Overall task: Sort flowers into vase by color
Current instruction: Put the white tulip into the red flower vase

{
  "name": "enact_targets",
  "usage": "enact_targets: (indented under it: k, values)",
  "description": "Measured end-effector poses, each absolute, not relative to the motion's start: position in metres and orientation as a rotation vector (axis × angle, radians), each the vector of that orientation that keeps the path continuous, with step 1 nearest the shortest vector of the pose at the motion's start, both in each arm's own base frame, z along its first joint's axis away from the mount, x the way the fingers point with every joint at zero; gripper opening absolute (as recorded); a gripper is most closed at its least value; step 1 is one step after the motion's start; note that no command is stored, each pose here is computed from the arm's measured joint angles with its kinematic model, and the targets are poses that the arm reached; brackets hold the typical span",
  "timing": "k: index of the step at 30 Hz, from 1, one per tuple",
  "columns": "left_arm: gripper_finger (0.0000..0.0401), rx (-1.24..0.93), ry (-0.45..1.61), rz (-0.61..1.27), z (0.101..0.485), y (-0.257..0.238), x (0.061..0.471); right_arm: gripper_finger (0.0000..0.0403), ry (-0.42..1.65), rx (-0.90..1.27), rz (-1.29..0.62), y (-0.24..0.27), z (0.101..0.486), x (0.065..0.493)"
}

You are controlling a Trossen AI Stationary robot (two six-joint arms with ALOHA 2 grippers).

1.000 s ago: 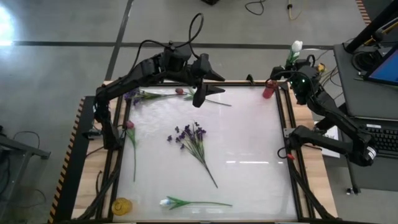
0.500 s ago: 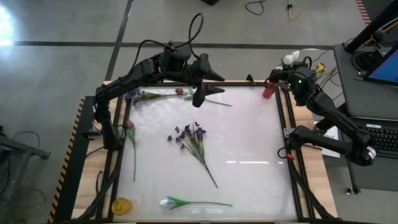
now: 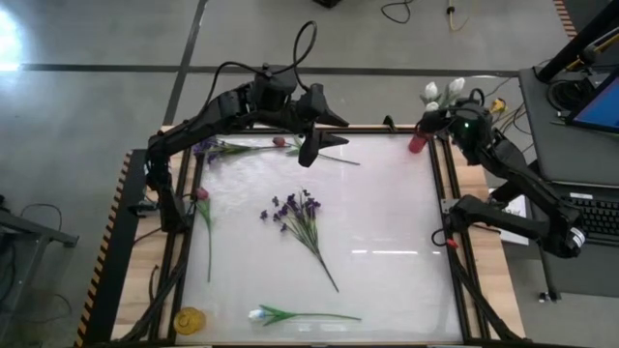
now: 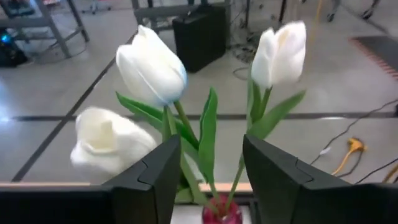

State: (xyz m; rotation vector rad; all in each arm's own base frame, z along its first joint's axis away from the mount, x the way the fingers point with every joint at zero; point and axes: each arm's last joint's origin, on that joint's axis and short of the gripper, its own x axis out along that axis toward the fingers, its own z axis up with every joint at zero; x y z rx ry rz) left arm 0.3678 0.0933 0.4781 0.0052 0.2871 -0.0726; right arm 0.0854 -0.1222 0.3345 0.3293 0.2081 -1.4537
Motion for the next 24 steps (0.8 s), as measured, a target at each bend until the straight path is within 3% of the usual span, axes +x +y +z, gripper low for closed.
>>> enact_targets:
  k: [15, 24]
  values:
    - [0.0194, 0.003, 0.306, -0.075, 0.476, 0.093, 0.367, 0.0210, 0.250, 0.401, -1.359, -0.111, 0.355, 0.079]
    - [0.0194, 0.015, 0.308, -0.077, 0.476, 0.093, 0.367, 0.0217, 0.213, 0.559, -1.308, -0.098, 0.364, 0.071]
